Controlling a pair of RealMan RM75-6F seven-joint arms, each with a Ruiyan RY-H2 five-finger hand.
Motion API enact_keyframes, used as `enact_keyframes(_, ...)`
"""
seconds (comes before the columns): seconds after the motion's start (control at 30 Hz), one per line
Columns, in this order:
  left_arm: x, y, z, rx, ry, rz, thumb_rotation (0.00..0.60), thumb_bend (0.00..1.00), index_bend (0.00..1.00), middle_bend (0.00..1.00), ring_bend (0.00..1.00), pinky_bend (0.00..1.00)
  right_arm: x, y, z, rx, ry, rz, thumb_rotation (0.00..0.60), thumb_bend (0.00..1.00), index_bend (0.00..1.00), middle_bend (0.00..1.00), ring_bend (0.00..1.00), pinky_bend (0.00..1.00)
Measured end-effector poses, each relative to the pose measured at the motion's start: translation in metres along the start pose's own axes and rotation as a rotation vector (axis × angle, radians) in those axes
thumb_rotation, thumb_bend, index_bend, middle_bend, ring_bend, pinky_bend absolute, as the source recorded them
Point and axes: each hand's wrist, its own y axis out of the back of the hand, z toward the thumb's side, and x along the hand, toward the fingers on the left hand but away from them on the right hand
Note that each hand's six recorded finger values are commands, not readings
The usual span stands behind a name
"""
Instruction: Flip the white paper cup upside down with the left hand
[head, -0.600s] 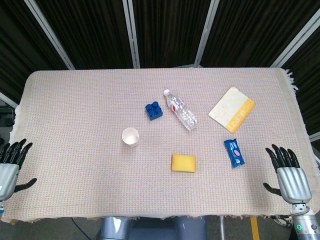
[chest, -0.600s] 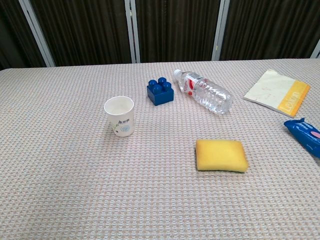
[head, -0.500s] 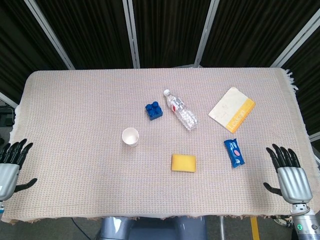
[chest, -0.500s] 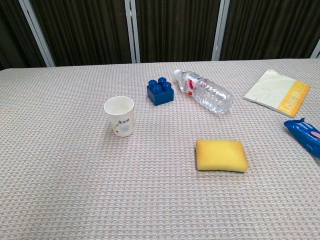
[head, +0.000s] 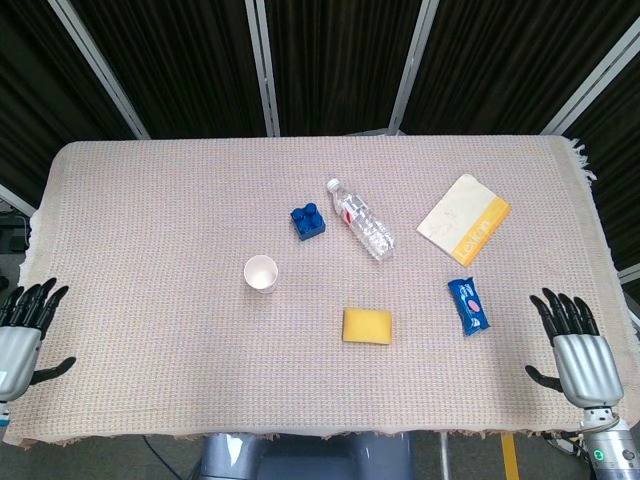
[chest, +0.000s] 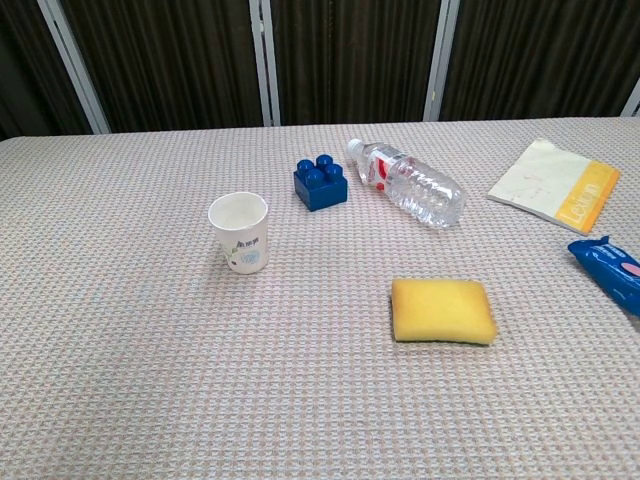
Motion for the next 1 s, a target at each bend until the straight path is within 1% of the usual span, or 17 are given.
enact_keyframes(0.27,0.004,0.001,0.004,-0.013,-0.005,0.002,0.6,0.05,0.0,0.0,0.0,0.0,0.002,0.002,-0.001,-0.012,-0.002,-0.003,0.6,0.04,0.06,0.0,0.0,0.0)
enact_keyframes(0.3,0.005,0.002,0.005,-0.019,-0.005,0.003,0.6,0.05,0.01,0.0,0.0,0.0,0.002,0.002,-0.001,-0.014,-0.002,-0.002,0.6,0.04,0.06,0.0,0.0,0.0)
enact_keyframes(0.43,0.02,0.005,0.014,-0.043,-0.017,-0.003,0.6,0.05,0.1,0.0,0.0,0.0,0.002,0.003,0.001,-0.02,0.005,-0.003,0.6,0.04,0.06,0.0,0.0,0.0)
enact_keyframes(0.5,0.03,0.006,0.019,-0.05,-0.021,-0.013,0.6,0.05,0.12,0.0,0.0,0.0,0.002,0.004,0.002,-0.024,0.009,-0.006,0.6,0.04,0.06,0.0,0.0,0.0)
enact_keyframes(0.6,0.049,0.006,0.028,-0.061,-0.025,-0.04,0.6,0.05,0.15,0.0,0.0,0.0,0.002,0.005,0.004,-0.033,0.016,-0.009,0.6,0.04,0.06,0.0,0.0,0.0)
enact_keyframes(0.7,0.07,0.003,0.041,-0.077,-0.028,-0.088,0.6,0.05,0.17,0.0,0.0,0.0,0.002,0.006,0.003,-0.04,0.017,-0.008,0.6,0.04,0.06,0.0,0.0,0.0)
enact_keyframes(0.77,0.084,0.0,0.051,-0.089,-0.029,-0.127,0.6,0.05,0.22,0.0,0.0,0.0,0.001,0.006,0.003,-0.047,0.017,-0.004,0.6,0.04,0.06,0.0,0.0,0.0)
enact_keyframes(0.83,0.098,-0.003,0.062,-0.096,-0.031,-0.163,0.6,0.05,0.25,0.0,0.0,0.0,0.001,0.006,0.002,-0.053,0.017,-0.002,0.6,0.04,0.06,0.0,0.0,0.0)
enact_keyframes(0.93,0.116,-0.004,0.084,-0.084,-0.05,-0.192,0.6,0.05,0.25,0.0,0.0,0.0,0.001,0.006,0.002,-0.06,0.018,0.0,0.6,0.04,0.06,0.0,0.0,0.0)
enact_keyframes(1.0,0.127,-0.004,0.101,-0.072,-0.072,-0.194,0.6,0.05,0.24,0.0,0.0,0.0,0.0,0.006,0.001,-0.065,0.017,0.001,0.6,0.04,0.06,0.0,0.0,0.0)
